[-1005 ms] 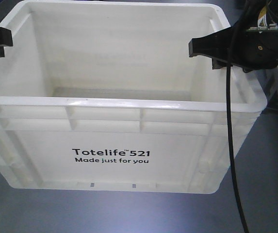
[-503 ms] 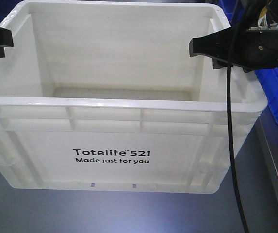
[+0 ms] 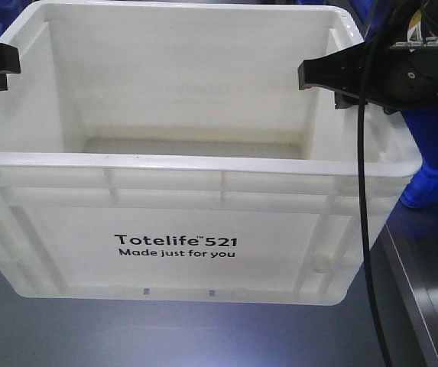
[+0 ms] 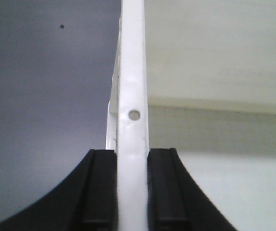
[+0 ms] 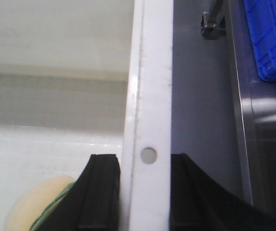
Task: Place moving items into box and shelve
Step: 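Hold the white tote by its rims with both grippers while driving along shelves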
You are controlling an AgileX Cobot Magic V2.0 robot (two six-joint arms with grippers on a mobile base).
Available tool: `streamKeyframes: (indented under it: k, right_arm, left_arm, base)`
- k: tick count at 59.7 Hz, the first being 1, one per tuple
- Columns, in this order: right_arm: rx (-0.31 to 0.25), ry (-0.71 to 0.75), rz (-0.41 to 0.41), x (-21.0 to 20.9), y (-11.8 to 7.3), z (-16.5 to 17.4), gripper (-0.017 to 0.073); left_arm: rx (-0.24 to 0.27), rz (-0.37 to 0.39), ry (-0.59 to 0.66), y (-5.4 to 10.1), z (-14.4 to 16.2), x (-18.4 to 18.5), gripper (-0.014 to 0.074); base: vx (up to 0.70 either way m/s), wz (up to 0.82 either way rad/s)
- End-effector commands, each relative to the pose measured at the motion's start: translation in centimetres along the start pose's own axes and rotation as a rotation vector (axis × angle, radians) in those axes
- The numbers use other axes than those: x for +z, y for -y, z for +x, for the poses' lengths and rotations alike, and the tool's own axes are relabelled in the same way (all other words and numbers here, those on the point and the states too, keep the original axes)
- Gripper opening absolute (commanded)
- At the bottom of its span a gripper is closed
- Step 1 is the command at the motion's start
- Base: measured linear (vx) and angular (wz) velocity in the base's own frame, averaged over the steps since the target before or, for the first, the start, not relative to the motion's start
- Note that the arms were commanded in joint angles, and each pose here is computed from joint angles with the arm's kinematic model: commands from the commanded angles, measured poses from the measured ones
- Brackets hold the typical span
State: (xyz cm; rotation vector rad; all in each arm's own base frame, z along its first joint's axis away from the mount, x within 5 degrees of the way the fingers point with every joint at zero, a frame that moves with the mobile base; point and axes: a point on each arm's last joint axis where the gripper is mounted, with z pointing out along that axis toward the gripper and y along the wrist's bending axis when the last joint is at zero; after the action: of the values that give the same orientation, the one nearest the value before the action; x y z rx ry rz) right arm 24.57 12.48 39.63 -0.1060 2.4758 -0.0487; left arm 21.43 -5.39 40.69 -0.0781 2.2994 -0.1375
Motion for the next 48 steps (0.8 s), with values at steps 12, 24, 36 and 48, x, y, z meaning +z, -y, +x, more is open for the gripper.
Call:
streamKeyframes:
  k: [12,24,36,48]
  right_arm:
    - [-0.025,0.180,0.026,-2.55,1.30,-1.51,0.0137]
    - [-0.024,0.179,0.026,-2.58,1.33,-1.49,0.0137]
    - [-0.024,0.179,0.026,-2.58,1.33,-1.49,0.0137]
    - [-0.024,0.180,0.026,-2.59,1.32,-1.50,0.0137]
  left_arm:
    - [0.017,0.043,0.204,0.14,-2.00,-2.41,0.0158]
    - [0.017,0.044,0.205,0.14,-2.01,-2.41,0.0158]
    - [0.017,0.044,0.205,0.14,-2.01,-2.41,0.0158]
    - [0.017,0.044,0.205,0.14,-2.01,-2.41,0.0158]
  base:
    - [0.21,-0.21]
    - [0.20,-0.12]
    - [0.22,0.05]
    - [0.25,0.17]
